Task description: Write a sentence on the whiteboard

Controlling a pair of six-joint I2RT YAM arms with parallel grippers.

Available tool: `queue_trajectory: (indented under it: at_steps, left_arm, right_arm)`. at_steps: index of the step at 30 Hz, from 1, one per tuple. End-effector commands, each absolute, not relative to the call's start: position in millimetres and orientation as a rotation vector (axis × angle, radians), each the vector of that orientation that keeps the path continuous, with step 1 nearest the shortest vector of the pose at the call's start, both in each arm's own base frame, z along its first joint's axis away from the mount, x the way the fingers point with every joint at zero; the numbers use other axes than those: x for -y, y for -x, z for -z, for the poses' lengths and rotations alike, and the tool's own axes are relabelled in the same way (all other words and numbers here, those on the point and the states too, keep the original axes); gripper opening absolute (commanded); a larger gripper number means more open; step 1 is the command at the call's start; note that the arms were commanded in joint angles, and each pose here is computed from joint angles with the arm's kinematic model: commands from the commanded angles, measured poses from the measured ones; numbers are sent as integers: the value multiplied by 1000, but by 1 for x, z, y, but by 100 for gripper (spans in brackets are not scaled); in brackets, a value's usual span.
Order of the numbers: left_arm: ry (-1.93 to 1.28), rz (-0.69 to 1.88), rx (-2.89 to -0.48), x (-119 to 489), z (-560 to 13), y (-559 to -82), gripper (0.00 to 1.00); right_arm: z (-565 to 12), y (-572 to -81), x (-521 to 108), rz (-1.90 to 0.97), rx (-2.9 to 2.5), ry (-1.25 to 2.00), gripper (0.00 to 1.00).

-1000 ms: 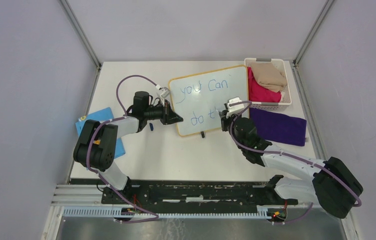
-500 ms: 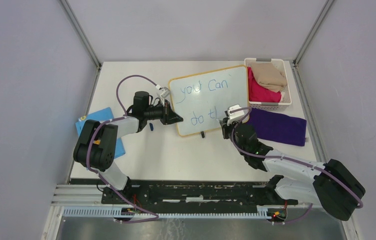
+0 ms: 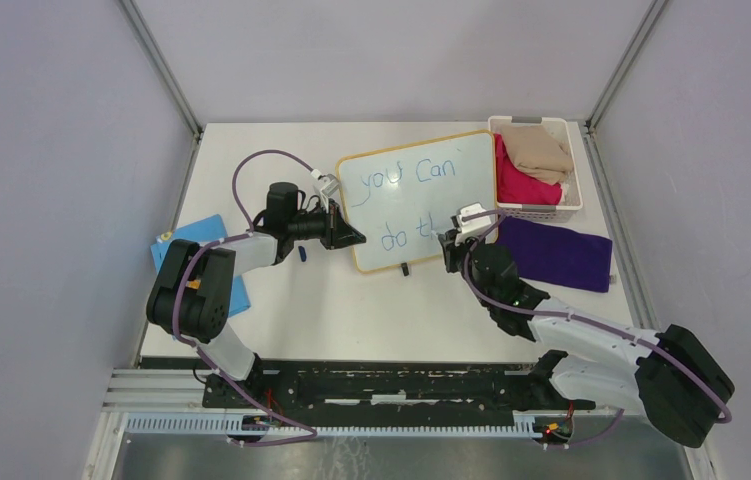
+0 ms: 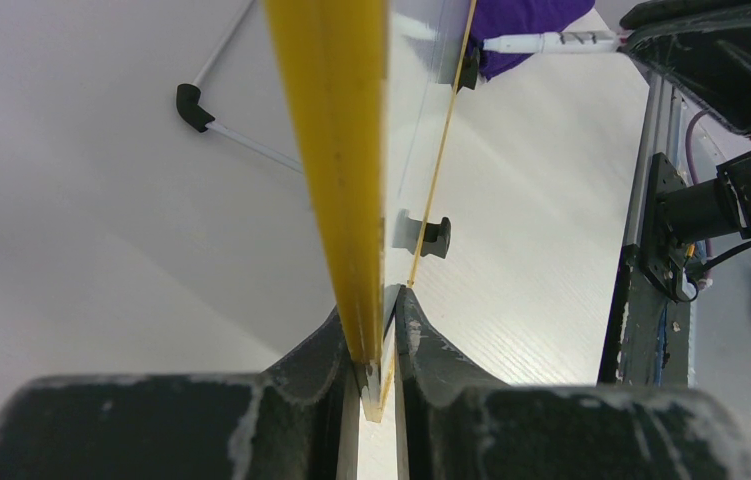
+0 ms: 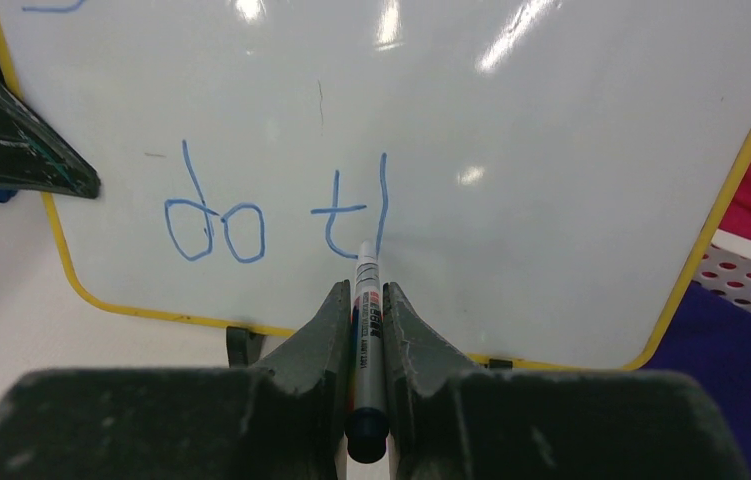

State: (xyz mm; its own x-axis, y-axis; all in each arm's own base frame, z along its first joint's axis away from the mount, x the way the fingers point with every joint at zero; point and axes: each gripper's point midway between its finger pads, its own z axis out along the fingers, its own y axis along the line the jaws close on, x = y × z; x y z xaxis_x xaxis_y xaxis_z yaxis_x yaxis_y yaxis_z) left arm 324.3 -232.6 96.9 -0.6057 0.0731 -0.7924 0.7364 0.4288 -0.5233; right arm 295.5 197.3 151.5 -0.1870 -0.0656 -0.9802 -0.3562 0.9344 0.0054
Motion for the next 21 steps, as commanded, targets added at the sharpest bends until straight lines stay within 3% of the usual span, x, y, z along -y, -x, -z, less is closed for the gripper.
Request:
queue_trajectory:
  at_steps: [1, 21]
  left_arm:
    - [-721, 1101, -2117, 228, -57, -311, 2]
    - [-722, 1099, -2117, 228, -57, -311, 2]
  right_arm:
    - [-200, -308, -206, -299, -1640, 270, 0]
    - [-185, -324, -199, -231, -1683, 256, 0]
